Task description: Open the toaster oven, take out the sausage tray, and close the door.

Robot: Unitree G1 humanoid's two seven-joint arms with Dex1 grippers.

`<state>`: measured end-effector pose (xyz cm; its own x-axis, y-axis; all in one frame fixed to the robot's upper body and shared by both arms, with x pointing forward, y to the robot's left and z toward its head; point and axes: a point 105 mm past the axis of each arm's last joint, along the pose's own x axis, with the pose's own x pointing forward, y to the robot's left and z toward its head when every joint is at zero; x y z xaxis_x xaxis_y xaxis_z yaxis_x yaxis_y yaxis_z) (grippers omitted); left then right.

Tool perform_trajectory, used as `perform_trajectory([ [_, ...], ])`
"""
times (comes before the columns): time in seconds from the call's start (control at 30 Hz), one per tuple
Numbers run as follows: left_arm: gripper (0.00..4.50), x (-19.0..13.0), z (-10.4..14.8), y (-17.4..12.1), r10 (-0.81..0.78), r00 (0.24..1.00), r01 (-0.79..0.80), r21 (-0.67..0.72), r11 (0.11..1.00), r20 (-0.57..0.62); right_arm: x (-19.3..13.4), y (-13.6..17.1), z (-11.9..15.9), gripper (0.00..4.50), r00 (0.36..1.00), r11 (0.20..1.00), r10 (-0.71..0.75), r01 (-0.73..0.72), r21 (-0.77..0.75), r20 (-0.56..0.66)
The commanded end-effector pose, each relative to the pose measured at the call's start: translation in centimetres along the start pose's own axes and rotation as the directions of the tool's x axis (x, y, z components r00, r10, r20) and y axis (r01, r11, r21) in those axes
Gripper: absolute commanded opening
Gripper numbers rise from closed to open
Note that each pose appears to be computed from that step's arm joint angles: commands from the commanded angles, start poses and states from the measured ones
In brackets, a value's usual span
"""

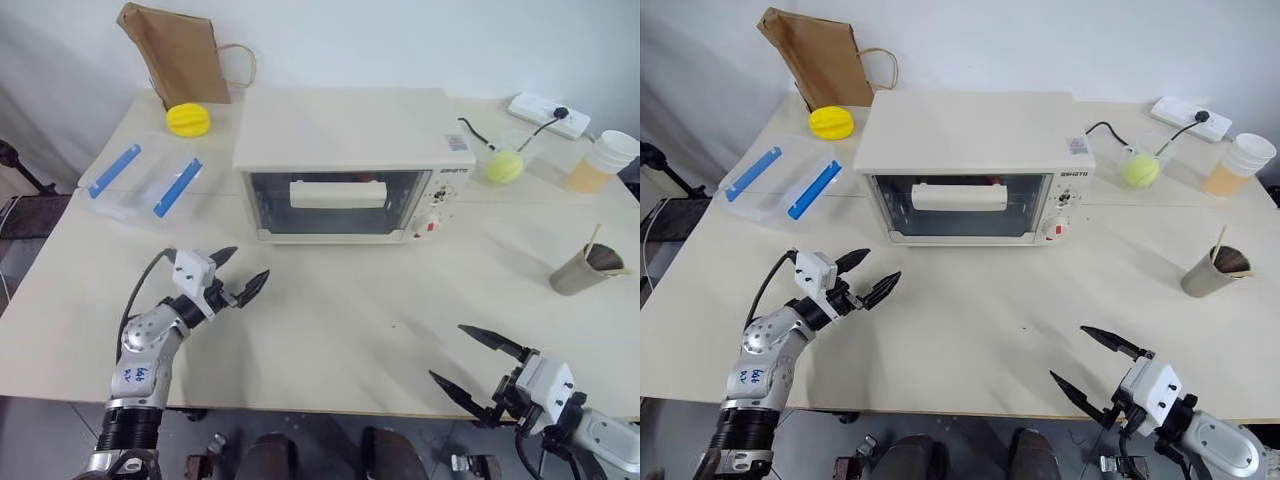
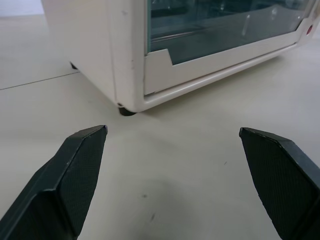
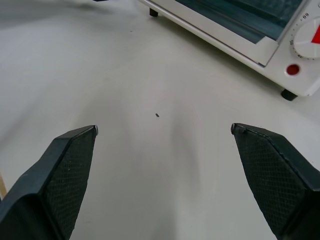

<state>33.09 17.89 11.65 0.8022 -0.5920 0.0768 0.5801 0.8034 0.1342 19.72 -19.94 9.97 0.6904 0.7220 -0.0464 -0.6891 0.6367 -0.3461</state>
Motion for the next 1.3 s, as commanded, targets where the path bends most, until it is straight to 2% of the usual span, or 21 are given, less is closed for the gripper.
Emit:
perform_trajectory([
  [0.03,4.49,-0.2,1.4,0.0,0.012,0.998,-0.015,0.048,0.999,0.057,0.5,-0.2,0.8,4.5,0.999,1.0,-0.002,0.001,0.009,0.036],
  [0.1,4.49,-0.7,1.9,0.4,0.036,0.996,-0.04,0.046,0.998,0.082,1.1,-0.6,1.4,4.5,0.998,0.999,-0.012,0.01,0.035,0.065],
  [0.2,4.49,-3.3,4.1,-0.3,-0.133,0.973,0.141,-0.03,0.99,0.186,3.4,-1.7,3.8,4.5,0.989,0.992,-0.017,-0.002,0.129,0.145],
  [0.33,4.49,-6.9,4.5,2.4,-0.128,0.984,0.141,-0.106,0.984,0.122,7.2,-2.6,7.2,4.5,0.972,0.959,0.086,-0.14,0.247,0.22],
  [0.5,4.49,-8.3,5.3,1.5,-0.258,0.962,0.271,-0.174,0.947,0.093,10.1,-3.5,9.3,4.5,0.96,0.946,0.132,-0.197,0.259,0.249],
  [0.63,4.49,-8.5,5.6,1.1,-0.286,0.954,0.299,-0.204,0.932,0.094,12.2,-4.9,10.7,4.5,0.955,0.953,0.107,-0.178,0.245,0.277],
  [0.83,4.49,-8.4,5.4,-0.3,-0.301,0.948,0.318,-0.225,0.921,0.106,14.0,-5.2,11.5,4.5,0.943,0.956,0.142,-0.209,0.204,0.301],
  [1.1,4.49,-8.5,5.6,-0.7,-0.3,0.945,0.322,-0.232,0.918,0.127,14.2,-3.9,12.8,4.5,0.901,0.951,0.218,-0.282,0.126,0.376],
  [1.2,4.49,-8.6,5.9,-0.8,-0.31,0.94,0.337,-0.245,0.909,0.144,13.8,-2.5,12.5,4.5,0.88,0.94,0.295,-0.337,0.051,0.372],
  [1.3,4.49,-8.7,6.1,-0.8,-0.315,0.938,0.341,-0.222,0.914,0.145,13.8,-2.6,11.9,4.5,0.894,0.944,0.283,-0.323,0.065,0.347],
])
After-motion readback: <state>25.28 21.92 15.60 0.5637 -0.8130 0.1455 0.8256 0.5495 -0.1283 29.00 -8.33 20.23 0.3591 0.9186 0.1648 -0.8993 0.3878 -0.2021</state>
